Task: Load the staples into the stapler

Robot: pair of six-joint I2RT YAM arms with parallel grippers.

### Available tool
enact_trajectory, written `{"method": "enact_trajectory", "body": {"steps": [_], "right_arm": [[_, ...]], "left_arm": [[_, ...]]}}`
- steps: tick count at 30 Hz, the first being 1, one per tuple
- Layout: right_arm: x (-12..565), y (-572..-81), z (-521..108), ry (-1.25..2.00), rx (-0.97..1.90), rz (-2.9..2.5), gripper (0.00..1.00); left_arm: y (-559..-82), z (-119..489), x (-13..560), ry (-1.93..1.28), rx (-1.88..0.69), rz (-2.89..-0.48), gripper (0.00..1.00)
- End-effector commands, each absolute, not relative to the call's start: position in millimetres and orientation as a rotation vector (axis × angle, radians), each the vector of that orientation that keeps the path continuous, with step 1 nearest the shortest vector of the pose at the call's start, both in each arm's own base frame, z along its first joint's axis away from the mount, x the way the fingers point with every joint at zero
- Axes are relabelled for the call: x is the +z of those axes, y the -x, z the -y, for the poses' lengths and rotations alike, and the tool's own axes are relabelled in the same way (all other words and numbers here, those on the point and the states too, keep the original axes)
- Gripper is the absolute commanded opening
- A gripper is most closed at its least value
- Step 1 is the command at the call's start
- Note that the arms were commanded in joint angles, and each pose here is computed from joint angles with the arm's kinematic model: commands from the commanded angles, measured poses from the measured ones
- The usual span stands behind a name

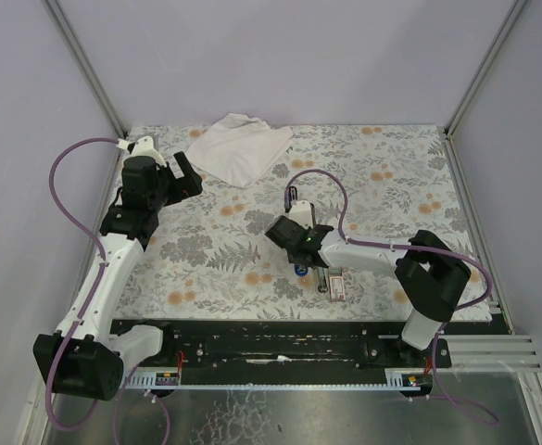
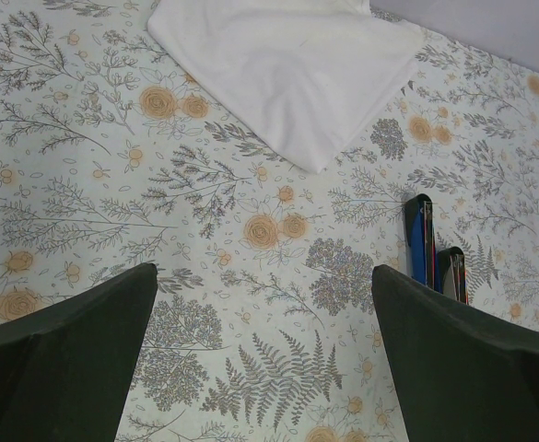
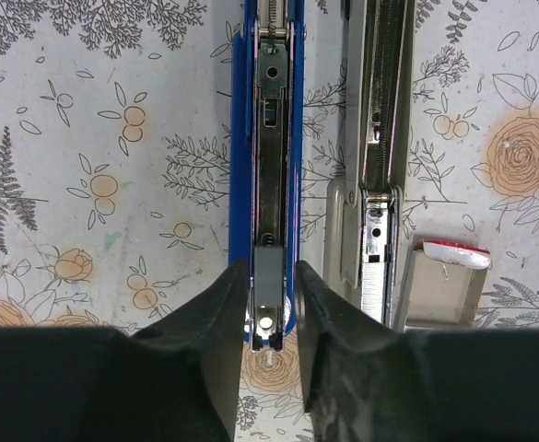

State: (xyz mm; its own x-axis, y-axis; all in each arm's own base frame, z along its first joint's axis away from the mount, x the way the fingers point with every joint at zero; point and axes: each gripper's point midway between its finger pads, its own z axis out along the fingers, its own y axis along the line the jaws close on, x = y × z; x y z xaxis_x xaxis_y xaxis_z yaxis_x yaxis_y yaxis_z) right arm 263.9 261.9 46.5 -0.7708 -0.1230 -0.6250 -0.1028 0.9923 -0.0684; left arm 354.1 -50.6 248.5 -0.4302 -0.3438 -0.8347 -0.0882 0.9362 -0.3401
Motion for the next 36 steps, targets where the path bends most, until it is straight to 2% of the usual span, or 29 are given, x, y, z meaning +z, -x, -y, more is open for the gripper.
{"method": "enact_trajectory", "body": {"steps": [1,5,9,14,20,25,36], "right_arm": [[54.9,-268.8,-255.1,0.112,-0.062,-2.439,0.38],[77.7,-271.0,-255.7,0.118,-0.020,-2.402,0.47],[107.5,-268.6,-246.1,0.116,0.041,-2.365,0.50],[105.6,-261.1,-205.9,0.153,0.031,-2.418,0.52],[70.0,-246.3,-168.6,0.302,0.013,-2.558,0.49],[53.1,-234.9,-164.9,0.508,0.029,-2.602,0.48],[39.3,-234.3,-171.8,0.616,0.050,-2.638,0.44]], "left_arm": [[-361.3,48.4,257.0,0.299,-0.295,-1.959,1.00],[-361.2,47.5,255.9,0.299,-0.288,-1.961,1.00],[-360.7,45.5,253.6,0.302,-0.276,-1.964,1.00],[-359.9,44.4,251.3,0.305,-0.268,-1.967,1.00],[-360.5,45.0,247.8,0.304,-0.270,-1.977,1.00],[-361.7,44.9,244.2,0.306,-0.267,-1.987,1.00],[-362.6,45.2,240.5,0.306,-0.266,-1.998,1.00]]}}
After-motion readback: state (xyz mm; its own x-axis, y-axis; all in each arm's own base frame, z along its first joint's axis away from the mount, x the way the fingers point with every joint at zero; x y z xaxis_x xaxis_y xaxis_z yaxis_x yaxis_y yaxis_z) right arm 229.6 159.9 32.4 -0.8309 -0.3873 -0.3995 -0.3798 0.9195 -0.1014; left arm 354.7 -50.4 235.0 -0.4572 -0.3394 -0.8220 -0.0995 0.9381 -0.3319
